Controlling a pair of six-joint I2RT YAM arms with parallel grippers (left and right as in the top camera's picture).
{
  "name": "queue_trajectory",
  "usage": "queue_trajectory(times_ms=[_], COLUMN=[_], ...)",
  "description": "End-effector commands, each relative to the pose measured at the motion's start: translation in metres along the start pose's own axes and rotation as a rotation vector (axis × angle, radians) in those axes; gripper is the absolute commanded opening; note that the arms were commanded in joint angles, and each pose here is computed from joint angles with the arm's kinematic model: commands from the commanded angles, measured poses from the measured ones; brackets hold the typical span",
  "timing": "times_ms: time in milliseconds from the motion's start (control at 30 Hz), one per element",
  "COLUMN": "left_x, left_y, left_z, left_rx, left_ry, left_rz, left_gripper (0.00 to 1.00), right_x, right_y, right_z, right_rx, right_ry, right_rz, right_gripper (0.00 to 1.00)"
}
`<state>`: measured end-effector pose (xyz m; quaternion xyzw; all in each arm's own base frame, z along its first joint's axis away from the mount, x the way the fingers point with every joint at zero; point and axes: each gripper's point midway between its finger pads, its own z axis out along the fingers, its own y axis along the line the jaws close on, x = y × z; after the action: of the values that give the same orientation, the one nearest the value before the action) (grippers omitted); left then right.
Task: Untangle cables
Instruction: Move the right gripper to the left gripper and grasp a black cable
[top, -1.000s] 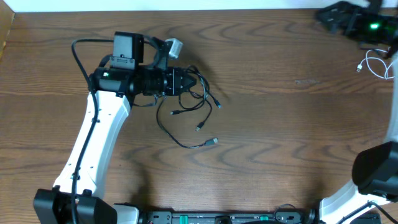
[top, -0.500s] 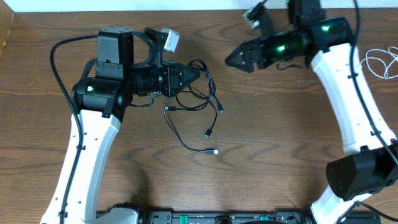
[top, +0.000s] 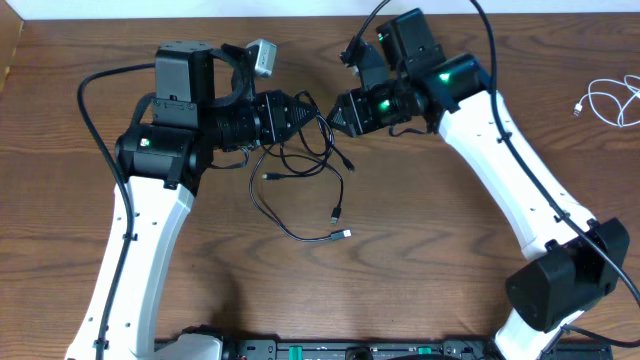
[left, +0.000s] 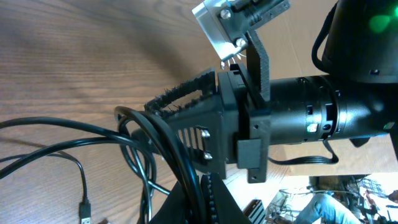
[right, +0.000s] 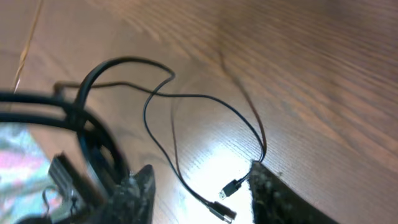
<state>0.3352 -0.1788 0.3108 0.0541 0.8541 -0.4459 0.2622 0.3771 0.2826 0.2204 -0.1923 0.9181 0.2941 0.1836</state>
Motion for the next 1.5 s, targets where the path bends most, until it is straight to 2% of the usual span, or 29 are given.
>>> queue_trajectory(times_ms=[0, 67, 200, 300, 600, 733, 867, 1100, 1233, 1467], left_x=[-0.007, -0.006, -0.005, -0.006, -0.008, -0.008, -0.008, -0.007, -0.005, -0.004], left_y=[-0.004, -0.001, 0.021, 0.022, 0.024, 0.024, 0.024, 0.022, 0.019, 0.017], left_z=[-0.004, -0.004, -0.004, -0.005, -0.001, -0.001, -0.001, -0.001, -0.001, 0.0], left_rx=[-0.004, -0.016, -0.132, -0.138, -0.137, -0.137, -0.137, -0.126, -0.108, -0.095], left_ry=[-0.021, -0.022, -0.036, -0.041, -0.04, -0.041, -0.041, -0.038, -0.028, -0.022], left_rz=[-0.002, -0.006, -0.037, -0.031, -0.033, -0.042, -0.052, -0.085, -0.086, -0.088], left_gripper=[0.08, 0.08, 0.08, 0.08, 0.08, 0.08, 0.08, 0.08, 0.08, 0.08], right_x=[-0.005, -0.008, -0.019, -0.018, 0.001, 0.006, 0.005, 0.003, 0.002, -0.022], right_y=[-0.001, 0.0, -0.009, 0.006, 0.026, 0.023, -0.004, 0.011, 0.001, 0.031], right_z=[0.007, 0.004, -0.015, -0.022, -0.003, 0.005, 0.025, 0.041, 0.046, 0.044], right_rx=[0.028, 0.014, -0.013, -0.155, -0.224, -0.213, -0.069, -0.105, -0.021, -0.177], right_ry=[-0.02, -0.032, -0.072, -0.058, 0.014, 0.03, 0.041, 0.039, 0.027, -0.048], right_rz=[0.065, 0.059, 0.07, -0.021, -0.099, -0.095, 0.032, 0.005, 0.072, 0.091], right_gripper=[0.44, 0.46, 0.47, 0.49, 0.48, 0.45, 0.41, 0.4, 0.34, 0.35])
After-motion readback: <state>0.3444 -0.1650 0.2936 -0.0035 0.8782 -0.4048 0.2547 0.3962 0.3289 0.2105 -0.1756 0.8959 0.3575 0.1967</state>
